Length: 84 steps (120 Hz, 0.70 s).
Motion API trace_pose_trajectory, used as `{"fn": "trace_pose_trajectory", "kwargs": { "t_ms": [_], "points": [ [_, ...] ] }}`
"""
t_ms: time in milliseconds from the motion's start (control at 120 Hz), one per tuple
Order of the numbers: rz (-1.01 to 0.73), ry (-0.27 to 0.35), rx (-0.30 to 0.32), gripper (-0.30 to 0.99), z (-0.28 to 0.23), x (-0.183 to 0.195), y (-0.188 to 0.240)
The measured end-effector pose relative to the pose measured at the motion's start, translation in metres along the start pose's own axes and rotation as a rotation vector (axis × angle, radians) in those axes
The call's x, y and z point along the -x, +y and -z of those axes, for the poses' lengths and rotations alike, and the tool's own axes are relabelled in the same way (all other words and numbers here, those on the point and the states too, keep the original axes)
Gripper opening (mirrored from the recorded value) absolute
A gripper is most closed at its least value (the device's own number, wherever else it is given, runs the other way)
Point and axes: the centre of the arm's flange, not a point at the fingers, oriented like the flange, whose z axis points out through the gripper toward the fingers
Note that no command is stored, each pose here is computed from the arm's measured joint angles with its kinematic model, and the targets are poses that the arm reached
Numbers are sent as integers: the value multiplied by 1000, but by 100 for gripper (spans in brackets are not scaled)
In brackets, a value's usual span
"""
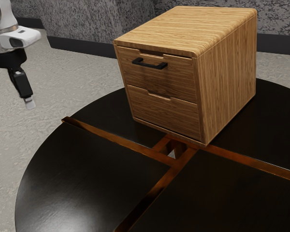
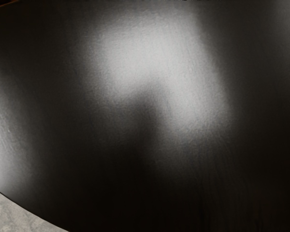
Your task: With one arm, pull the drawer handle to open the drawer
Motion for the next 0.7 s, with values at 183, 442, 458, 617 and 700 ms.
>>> {"fn": "trace_pose_trajectory", "kwargs": {
  "t_ms": [183, 442, 458, 617, 700],
  "points": [
    [-69, 87, -37, 69, 41, 20, 13],
    [-494, 234, -117, 69, 123, 8, 170],
    [-506, 227, -121, 69, 120, 2, 171],
    [-632, 240, -192, 69, 105, -32, 167],
    [-710, 251, -235, 69, 94, -49, 165]
  ]
}}
